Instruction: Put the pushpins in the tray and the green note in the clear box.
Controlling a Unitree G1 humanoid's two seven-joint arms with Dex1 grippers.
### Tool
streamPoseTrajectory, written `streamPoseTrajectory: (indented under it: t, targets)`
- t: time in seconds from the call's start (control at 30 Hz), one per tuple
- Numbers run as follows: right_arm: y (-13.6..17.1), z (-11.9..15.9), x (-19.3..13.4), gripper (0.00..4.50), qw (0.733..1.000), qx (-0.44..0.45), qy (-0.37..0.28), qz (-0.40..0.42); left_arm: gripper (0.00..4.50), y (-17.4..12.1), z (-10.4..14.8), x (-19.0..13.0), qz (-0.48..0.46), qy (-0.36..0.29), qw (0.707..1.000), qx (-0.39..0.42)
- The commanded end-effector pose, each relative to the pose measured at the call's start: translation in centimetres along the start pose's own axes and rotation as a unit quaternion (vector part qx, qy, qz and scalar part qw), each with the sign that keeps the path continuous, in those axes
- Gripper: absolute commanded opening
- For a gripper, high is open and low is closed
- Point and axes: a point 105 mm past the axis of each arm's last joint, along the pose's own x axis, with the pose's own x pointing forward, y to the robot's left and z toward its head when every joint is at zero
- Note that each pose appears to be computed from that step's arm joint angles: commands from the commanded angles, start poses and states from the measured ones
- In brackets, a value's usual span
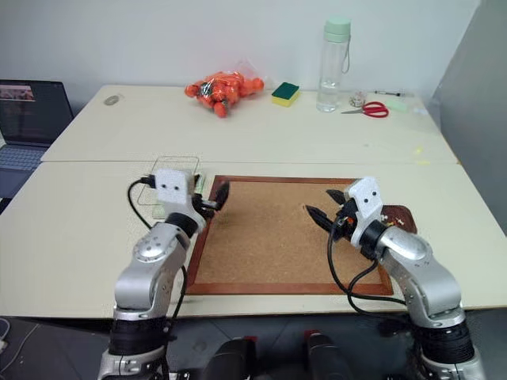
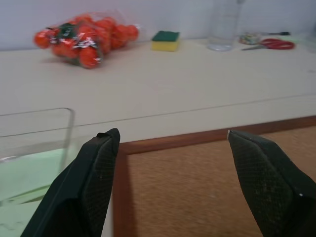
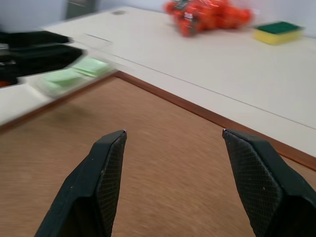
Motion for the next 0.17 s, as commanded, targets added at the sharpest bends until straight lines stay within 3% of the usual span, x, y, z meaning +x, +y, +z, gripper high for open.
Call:
streamPoseTrajectory:
  t: [0.03,0.17]
  targets:
    - [-2.4,-0.8,-0.8,3.28,0.991,-0.004,-0.001,-0.132,3.69,-1.0,0.2,-1.3,0.006,-0.024,1.000,-0.001]
    - [-0.6,-2.0,-0.9,3.28,0.990,0.013,0.008,-0.139,3.69,-1.7,-1.6,-2.4,0.027,0.001,0.999,-0.035]
